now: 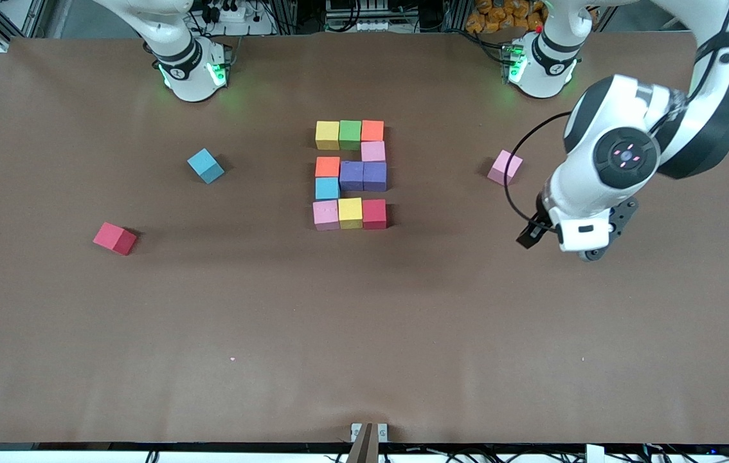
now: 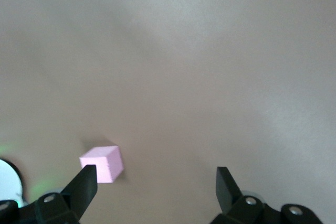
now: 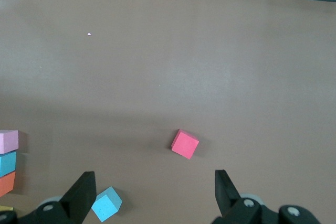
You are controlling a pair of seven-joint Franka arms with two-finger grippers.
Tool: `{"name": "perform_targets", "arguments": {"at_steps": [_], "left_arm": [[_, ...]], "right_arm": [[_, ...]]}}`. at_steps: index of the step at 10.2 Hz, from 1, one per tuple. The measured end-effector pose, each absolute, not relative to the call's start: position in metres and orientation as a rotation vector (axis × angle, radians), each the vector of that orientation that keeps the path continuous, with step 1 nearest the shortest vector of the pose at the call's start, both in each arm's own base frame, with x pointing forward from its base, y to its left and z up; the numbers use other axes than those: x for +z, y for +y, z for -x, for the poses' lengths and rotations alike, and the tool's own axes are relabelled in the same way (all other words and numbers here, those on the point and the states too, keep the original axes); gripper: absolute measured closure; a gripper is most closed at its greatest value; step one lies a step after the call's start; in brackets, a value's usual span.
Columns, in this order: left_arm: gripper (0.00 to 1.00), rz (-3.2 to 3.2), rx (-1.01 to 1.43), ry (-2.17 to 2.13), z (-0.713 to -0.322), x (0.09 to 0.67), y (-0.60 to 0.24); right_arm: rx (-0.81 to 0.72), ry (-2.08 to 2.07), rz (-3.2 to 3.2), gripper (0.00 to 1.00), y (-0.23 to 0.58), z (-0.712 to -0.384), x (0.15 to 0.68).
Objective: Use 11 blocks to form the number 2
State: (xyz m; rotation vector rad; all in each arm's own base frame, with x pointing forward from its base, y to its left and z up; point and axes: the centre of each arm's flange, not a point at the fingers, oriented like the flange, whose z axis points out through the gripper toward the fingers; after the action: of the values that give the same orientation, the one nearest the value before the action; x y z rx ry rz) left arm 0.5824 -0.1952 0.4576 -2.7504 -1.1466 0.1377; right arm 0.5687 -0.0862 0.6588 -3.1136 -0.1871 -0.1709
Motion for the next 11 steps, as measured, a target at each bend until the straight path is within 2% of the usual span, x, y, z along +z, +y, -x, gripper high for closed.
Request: {"name": "perform_targets", "arguments": {"at_steps": [6, 11], "left_arm": [[0.0, 2.974, 0.041, -0.484, -0.564, 0.532, -0.1], [0.0, 3.09, -0.053, -0.132, -0.54, 0.61, -0.071]], "right_arm": [[-0.173, -0.191, 3.113, 0.0, -0.085, -0.569, 0.659], [-0.173, -0.193, 3.113, 0.0, -0.084, -0.569, 0.659]]}}
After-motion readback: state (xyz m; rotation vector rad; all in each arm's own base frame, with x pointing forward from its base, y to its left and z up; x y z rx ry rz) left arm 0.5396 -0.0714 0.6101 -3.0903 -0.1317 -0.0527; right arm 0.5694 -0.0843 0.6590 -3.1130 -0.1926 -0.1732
